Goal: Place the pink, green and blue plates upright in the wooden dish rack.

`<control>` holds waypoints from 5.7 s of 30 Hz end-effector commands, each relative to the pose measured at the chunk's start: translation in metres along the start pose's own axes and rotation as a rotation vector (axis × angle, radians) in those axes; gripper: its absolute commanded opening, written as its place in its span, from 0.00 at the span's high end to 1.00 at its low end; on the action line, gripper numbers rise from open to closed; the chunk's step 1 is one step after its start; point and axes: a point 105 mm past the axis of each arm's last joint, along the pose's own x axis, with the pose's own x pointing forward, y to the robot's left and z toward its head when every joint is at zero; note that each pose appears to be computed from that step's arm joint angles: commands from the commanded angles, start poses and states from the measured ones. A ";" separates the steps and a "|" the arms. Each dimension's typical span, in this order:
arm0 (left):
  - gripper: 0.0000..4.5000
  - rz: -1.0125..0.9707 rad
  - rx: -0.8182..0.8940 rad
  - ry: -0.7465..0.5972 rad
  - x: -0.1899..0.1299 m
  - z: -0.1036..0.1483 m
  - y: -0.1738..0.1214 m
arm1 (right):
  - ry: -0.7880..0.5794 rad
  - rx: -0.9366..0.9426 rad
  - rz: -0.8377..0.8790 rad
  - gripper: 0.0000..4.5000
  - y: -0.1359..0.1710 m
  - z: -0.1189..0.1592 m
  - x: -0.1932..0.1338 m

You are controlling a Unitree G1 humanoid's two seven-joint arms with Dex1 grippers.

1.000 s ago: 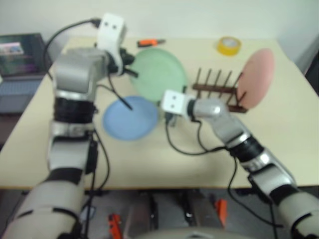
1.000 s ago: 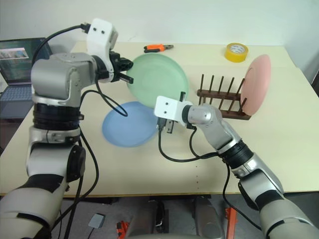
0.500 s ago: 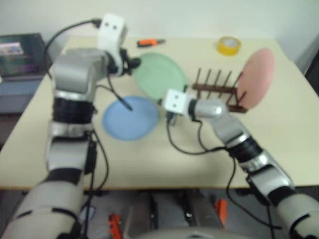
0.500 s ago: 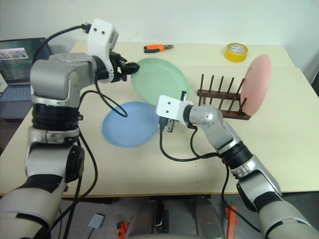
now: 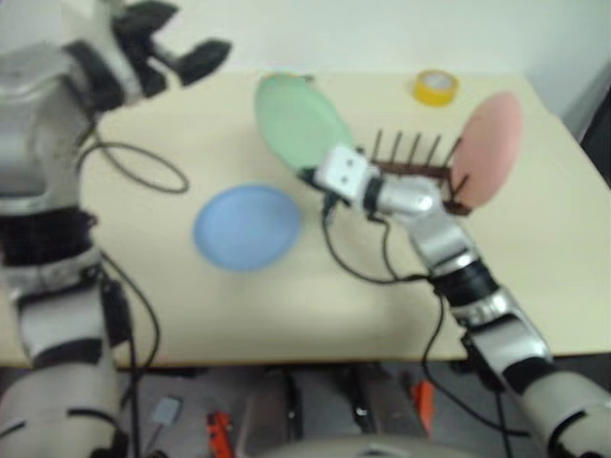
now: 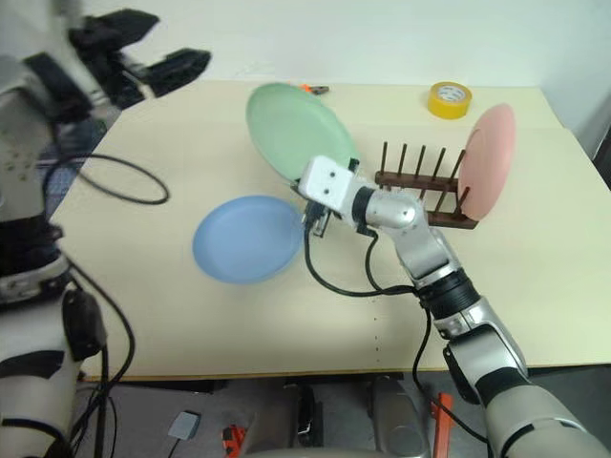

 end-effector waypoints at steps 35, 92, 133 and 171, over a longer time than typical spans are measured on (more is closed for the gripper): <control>0.00 -0.258 -0.079 0.047 -0.006 -0.067 -0.062 | -0.233 0.731 -0.368 1.00 -0.115 0.035 -0.151; 0.00 -0.259 -0.077 0.102 -0.006 -0.075 -0.063 | -0.225 0.920 -0.413 1.00 -0.103 -0.014 -0.169; 0.00 -0.228 -0.047 0.142 -0.010 -0.080 -0.053 | -0.185 0.655 -0.479 0.00 -0.122 0.010 -0.179; 0.36 0.153 -0.343 0.679 -0.038 -0.227 0.004 | -0.012 0.289 0.104 0.00 0.011 0.039 -0.065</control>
